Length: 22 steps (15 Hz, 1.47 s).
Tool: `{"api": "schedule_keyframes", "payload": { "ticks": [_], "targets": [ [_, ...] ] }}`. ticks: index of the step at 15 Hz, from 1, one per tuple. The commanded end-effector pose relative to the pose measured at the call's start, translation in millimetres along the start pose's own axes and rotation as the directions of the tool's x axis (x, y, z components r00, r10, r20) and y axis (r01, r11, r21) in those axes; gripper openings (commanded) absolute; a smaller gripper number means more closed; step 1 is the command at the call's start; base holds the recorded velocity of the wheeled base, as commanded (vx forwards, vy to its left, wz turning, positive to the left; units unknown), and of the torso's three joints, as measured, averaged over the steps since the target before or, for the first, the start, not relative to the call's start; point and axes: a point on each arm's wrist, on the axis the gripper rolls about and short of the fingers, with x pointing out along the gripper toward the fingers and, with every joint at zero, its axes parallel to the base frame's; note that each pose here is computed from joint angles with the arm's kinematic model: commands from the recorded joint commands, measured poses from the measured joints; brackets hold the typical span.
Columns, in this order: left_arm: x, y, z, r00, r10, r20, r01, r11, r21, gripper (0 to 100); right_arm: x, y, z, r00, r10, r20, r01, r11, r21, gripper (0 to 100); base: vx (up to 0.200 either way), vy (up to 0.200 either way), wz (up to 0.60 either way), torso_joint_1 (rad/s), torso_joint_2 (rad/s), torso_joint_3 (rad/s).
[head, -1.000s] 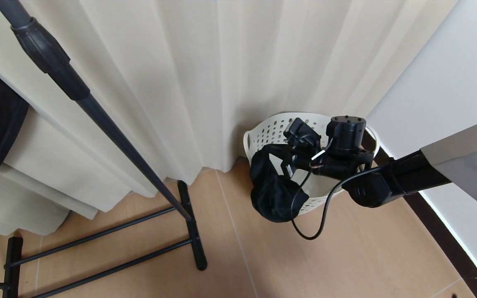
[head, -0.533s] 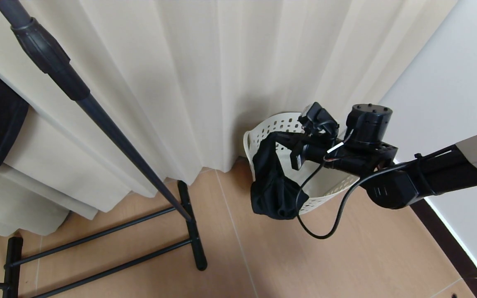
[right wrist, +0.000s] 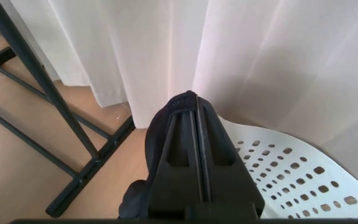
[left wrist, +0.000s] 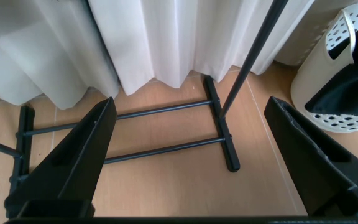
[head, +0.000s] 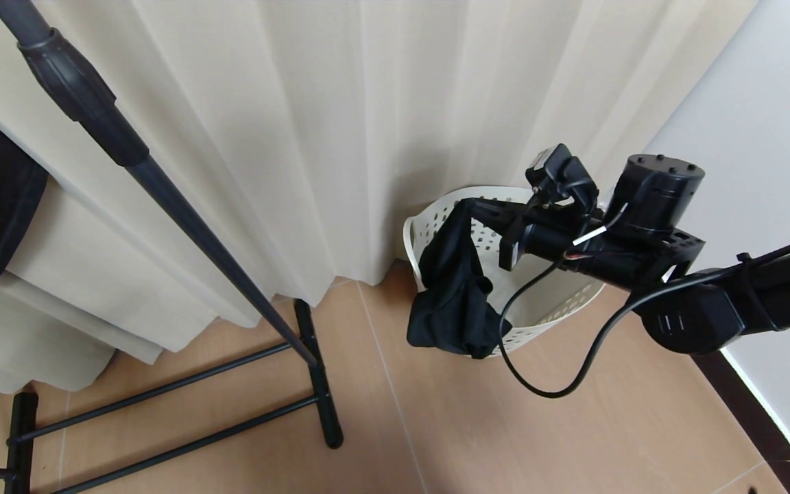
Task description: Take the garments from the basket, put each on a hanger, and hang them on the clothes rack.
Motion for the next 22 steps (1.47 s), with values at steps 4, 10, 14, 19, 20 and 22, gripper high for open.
{"api": "schedule_keyframes", "payload": {
  "ticks": [4, 10, 14, 19, 20, 22],
  "targets": [
    [0.0, 0.0, 0.0, 1.0, 0.0, 0.001, 0.0, 1.0, -0.002, 100, -27.8, 24.9, 40.2, 0.998, 0.024, 0.06, -0.024, 1.0, -0.008, 0, 0.0, 0.0, 0.0, 0.0, 0.0, 0.0],
    [0.0, 0.0, 0.0, 1.0, -0.001, 0.001, 0.001, 1.0, 0.004, 100, -51.5, 59.5, 74.9, 0.995, -0.031, 0.095, 0.03, 1.0, 0.005, 0, 0.0, 0.0, 0.0, 0.0, 0.0, 0.0],
    [-0.1, -0.1, 0.0, 1.0, -0.003, 0.001, 0.003, 1.0, 0.0, 100, -79.9, 84.7, 95.9, 0.991, -0.027, 0.127, 0.024, 0.999, 0.028, 0, 0.0, 0.0, 0.0, 0.0, 0.0, 0.0],
    [0.0, -0.1, 0.0, 1.0, -0.006, 0.0, 0.006, 1.0, 0.003, 100, -107.3, 102.4, 99.7, 0.992, -0.029, 0.126, 0.024, 0.999, 0.038, 0, 0.0, 0.0, 0.0, 0.0, 0.0, 0.0],
    [0.0, -0.1, 0.0, 1.0, -0.006, 0.0, 0.006, 1.0, 0.003, 100, -106.9, 102.5, 99.2, 0.992, -0.028, 0.123, 0.024, 0.999, 0.039, 0, 0.0, 0.0, 0.0, 0.0, 0.0, 0.0],
    [0.0, -0.1, -0.1, 1.0, -0.006, -0.001, 0.006, 1.0, 0.003, 100, -104.6, 102.5, 97.0, 0.993, -0.027, 0.114, 0.022, 0.999, 0.04, 0, 0.0, 0.0, 0.0, 0.0, 0.0, 0.0]
  ]
}}
